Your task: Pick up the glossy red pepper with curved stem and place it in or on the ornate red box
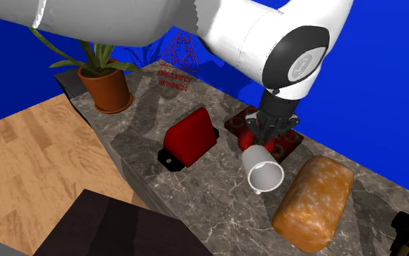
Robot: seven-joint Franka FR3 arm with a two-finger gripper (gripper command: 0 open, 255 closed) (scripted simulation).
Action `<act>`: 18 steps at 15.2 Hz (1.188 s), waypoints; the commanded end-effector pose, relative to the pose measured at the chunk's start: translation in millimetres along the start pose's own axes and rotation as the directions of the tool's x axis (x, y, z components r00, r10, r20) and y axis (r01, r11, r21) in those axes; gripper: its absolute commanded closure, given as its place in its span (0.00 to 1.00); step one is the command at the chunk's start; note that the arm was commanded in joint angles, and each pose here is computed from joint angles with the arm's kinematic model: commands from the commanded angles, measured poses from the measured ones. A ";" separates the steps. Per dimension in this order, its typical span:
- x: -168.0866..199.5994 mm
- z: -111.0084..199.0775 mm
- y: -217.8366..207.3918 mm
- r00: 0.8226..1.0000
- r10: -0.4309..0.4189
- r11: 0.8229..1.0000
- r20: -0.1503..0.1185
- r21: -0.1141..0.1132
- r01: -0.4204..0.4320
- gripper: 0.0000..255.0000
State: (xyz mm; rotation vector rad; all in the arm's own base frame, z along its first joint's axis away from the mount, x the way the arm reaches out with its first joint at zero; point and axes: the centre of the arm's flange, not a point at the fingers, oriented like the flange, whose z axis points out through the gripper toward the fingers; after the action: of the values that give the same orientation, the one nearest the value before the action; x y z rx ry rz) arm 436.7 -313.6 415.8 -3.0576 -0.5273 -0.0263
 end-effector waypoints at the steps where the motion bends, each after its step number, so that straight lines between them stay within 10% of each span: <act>1: 22.7 -7.6 10.4 1.000 0.000 1.000 -0.001 0.000 0.000 1.00; 18: 210.6 -57.6 105.9 1.000 -0.001 1.000 -0.001 0.000 0.001 1.00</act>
State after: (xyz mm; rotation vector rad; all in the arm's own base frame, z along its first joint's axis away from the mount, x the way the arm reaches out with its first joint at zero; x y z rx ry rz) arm 663.6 -346.3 476.6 -3.0611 -0.5222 -0.0279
